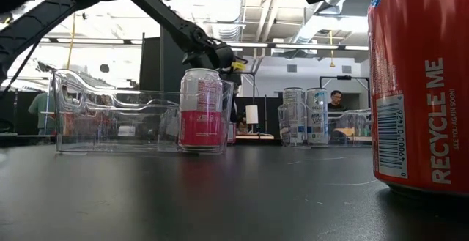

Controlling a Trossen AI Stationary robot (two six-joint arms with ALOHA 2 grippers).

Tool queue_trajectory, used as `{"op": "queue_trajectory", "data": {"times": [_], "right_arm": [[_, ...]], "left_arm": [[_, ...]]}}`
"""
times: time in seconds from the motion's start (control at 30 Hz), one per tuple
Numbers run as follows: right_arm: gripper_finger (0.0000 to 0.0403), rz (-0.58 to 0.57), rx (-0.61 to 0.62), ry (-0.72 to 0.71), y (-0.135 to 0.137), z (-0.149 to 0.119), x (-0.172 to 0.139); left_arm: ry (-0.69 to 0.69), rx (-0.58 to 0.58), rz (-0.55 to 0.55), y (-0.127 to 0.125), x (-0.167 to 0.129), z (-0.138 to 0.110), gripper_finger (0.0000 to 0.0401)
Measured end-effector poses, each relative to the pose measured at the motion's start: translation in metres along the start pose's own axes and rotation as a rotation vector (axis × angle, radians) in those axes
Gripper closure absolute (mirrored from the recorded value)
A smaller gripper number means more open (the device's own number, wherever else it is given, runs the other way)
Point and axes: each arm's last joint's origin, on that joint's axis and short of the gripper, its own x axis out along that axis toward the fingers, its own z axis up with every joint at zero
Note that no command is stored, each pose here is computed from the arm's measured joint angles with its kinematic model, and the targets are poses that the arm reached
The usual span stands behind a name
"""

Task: Sort soda cans
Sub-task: Put the top pink-white soda can into the bottom transparent bin

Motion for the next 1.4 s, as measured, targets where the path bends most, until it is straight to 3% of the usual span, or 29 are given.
{"op": "queue_trajectory", "data": {"times": [0.23,0.57,0.8,0.97,1.13,1.27,1.4], "right_arm": [[0.0075,0.000,0.000,0.000,0.000,0.000,0.000],[0.0075,0.000,0.000,0.000,0.000,0.000,0.000],[0.0075,0.008,-0.003,0.010,0.002,-0.002,-0.002],[0.0075,0.008,-0.001,0.009,0.002,-0.002,-0.002],[0.0075,0.008,-0.001,0.009,0.003,-0.002,-0.002],[0.0075,0.008,-0.001,0.009,0.003,-0.002,-0.002],[0.0075,0.008,-0.001,0.008,0.003,-0.002,-0.002]], "left_arm": [[0.010,0.069,-0.018,-0.014,-0.031,0.004,0.0110],[-0.204,0.180,0.059,-0.045,-0.139,0.025,0.0110],[-0.180,0.216,0.147,-0.093,-0.226,0.003,0.0111],[-0.170,0.172,0.089,-0.129,-0.272,-0.023,0.0111],[-0.168,0.134,0.060,-0.161,-0.281,-0.048,0.0111],[-0.078,0.108,0.056,-0.177,-0.254,-0.074,0.0111],[-0.095,0.098,0.035,-0.190,-0.230,-0.092,0.0111]]}}
